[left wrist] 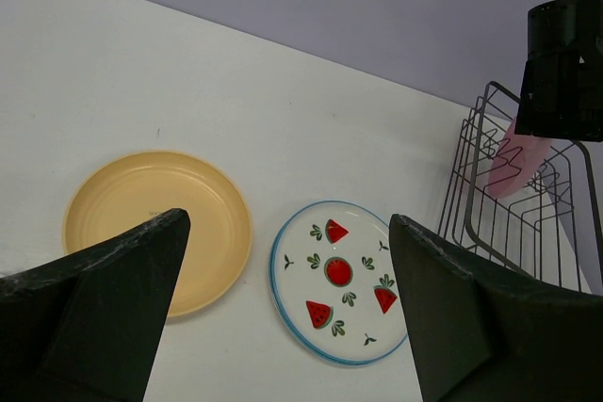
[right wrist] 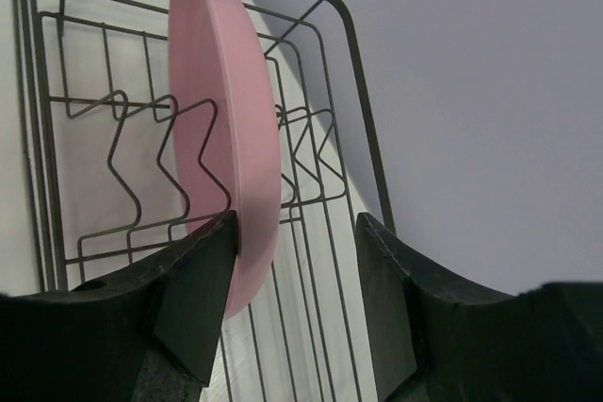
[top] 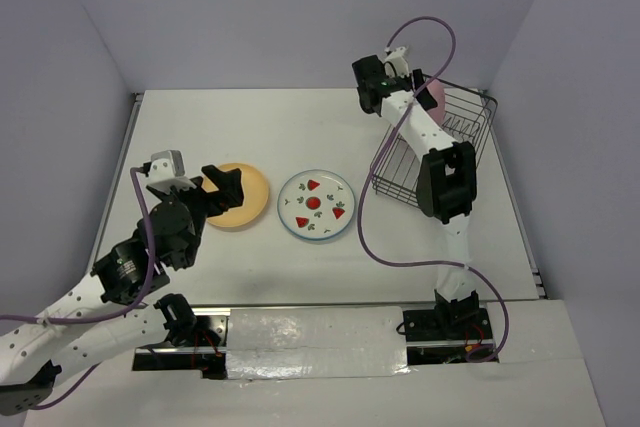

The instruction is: Unload the plates from the dish rack

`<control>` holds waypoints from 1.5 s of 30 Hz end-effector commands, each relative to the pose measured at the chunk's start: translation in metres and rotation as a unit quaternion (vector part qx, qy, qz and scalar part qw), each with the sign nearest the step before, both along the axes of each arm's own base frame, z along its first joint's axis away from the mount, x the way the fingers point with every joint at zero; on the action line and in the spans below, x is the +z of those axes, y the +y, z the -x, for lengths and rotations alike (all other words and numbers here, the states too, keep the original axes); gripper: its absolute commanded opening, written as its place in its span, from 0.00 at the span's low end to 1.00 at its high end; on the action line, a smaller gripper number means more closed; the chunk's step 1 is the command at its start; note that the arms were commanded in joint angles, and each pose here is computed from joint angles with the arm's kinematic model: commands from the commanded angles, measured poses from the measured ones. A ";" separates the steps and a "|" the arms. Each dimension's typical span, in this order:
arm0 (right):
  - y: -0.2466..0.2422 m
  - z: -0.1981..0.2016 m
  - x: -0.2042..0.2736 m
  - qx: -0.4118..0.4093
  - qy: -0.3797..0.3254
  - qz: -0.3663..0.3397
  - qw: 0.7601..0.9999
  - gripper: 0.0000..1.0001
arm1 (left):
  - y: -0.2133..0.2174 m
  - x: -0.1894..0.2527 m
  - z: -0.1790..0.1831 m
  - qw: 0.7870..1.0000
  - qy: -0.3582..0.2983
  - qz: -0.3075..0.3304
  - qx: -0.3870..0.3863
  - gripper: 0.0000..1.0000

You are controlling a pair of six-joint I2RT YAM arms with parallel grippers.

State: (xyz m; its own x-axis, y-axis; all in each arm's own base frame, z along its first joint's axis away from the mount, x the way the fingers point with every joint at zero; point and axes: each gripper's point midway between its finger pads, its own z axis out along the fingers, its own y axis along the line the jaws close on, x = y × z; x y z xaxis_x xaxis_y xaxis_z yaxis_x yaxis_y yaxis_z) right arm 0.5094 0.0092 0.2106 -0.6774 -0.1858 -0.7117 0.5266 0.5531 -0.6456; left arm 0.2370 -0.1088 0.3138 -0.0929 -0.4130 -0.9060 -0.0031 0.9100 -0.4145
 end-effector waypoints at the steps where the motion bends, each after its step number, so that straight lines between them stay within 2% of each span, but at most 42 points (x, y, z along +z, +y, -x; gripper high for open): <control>1: -0.015 0.010 0.024 -0.042 -0.040 0.013 0.998 0.60 | 0.003 0.010 0.001 1.000 -0.016 0.017 0.007 0.99; 6: -0.028 0.020 0.017 -0.052 -0.033 -0.033 0.998 0.55 | 0.004 0.010 0.002 1.000 -0.019 0.021 0.004 0.99; 12: -0.035 0.027 0.007 -0.058 -0.039 -0.080 0.994 0.39 | 0.004 0.012 0.003 0.999 -0.022 0.025 0.002 0.99; 21: -0.040 0.032 0.011 -0.079 -0.043 -0.069 0.994 0.17 | 0.004 0.012 0.003 0.999 -0.022 0.023 0.003 0.99; 26: -0.044 0.037 0.031 -0.084 -0.057 -0.057 0.993 0.00 | 0.005 0.012 0.004 0.999 -0.023 0.025 0.004 0.99; 34: -0.047 0.042 0.065 -0.088 -0.088 -0.052 0.991 0.00 | 0.005 0.013 0.004 0.999 -0.023 0.024 0.002 0.99; 45: -0.049 0.038 0.080 -0.081 -0.108 -0.074 0.988 0.00 | 0.004 0.012 0.003 1.000 -0.022 0.020 0.004 0.99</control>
State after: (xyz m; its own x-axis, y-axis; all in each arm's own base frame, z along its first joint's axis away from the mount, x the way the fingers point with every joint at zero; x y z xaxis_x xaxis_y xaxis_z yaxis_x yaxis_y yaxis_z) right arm 0.4772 -0.0354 0.2328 -0.6546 0.0007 -0.7560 0.6401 0.5325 -0.5538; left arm 0.2335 -0.1066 0.3144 -0.0863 -0.4220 -0.9025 0.0052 0.9057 -0.4239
